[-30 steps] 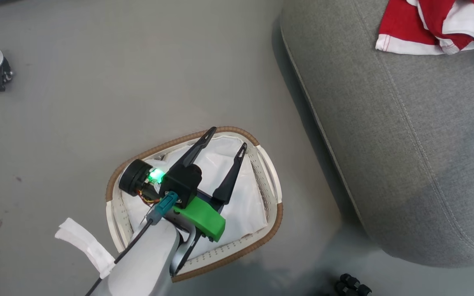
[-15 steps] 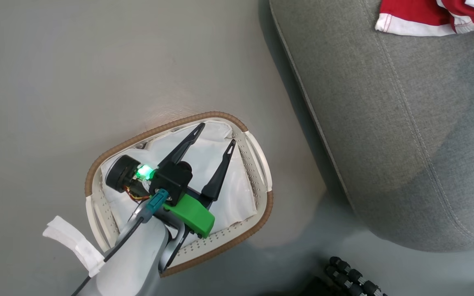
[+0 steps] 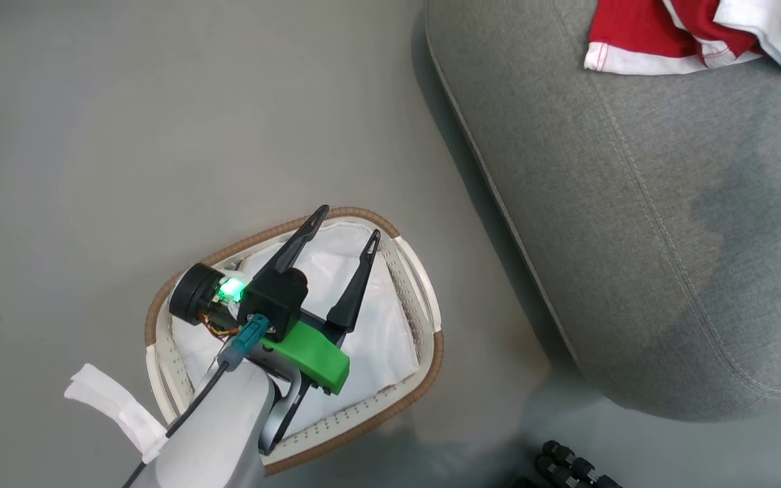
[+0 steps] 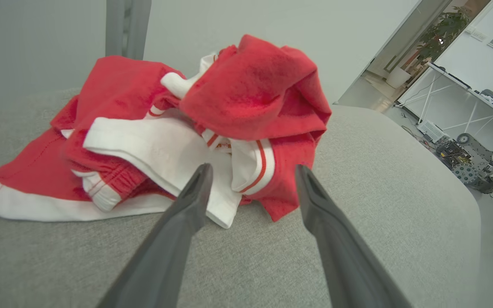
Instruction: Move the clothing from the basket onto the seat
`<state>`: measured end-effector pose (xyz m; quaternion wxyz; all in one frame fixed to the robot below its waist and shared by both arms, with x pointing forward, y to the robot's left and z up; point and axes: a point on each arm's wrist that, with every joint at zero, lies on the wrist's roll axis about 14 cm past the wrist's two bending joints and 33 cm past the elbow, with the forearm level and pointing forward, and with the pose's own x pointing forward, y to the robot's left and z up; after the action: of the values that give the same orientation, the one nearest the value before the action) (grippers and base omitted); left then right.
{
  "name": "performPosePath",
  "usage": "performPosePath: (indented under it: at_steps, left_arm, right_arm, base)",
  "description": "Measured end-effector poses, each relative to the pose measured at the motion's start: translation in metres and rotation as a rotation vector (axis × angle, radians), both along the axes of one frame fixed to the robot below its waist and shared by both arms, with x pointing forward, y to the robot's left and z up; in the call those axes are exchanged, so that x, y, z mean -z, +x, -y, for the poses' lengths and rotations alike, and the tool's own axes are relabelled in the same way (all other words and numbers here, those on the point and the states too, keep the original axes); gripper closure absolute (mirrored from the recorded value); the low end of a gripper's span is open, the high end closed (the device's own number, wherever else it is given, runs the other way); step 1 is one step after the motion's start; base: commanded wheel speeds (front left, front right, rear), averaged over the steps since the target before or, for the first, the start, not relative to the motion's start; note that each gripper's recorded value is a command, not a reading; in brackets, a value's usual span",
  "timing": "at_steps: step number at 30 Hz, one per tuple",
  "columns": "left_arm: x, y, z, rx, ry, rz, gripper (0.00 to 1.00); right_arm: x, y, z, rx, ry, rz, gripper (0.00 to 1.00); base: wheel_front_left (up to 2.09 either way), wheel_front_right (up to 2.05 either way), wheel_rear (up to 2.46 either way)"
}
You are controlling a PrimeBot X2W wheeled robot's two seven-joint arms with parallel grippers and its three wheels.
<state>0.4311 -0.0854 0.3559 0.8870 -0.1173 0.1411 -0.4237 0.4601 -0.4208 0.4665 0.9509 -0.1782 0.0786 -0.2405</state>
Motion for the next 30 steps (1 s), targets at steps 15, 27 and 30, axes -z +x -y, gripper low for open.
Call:
performPosePath:
  at_steps: [15,27,30]
  left_arm:
    - [-0.079,0.01,-0.023,-0.179,-0.087,0.095,0.0]
    - [-0.112,0.012,-0.155,-0.615,-0.025,0.163,0.0]
    - [-0.113,0.0,-0.186,-0.708,-0.019,0.155,0.0]
  right_arm:
    - [-0.076,0.005,-0.042,-0.159,-0.042,0.171,0.0]
    - [-0.078,0.024,-0.16,-0.41,0.131,0.237,0.0]
    - [-0.074,0.02,-0.184,-0.458,0.185,0.242,0.0]
  base:
    - [0.0,0.0,0.0]
    - [0.0,0.0,0.0]
    - [0.0,0.0,0.0]
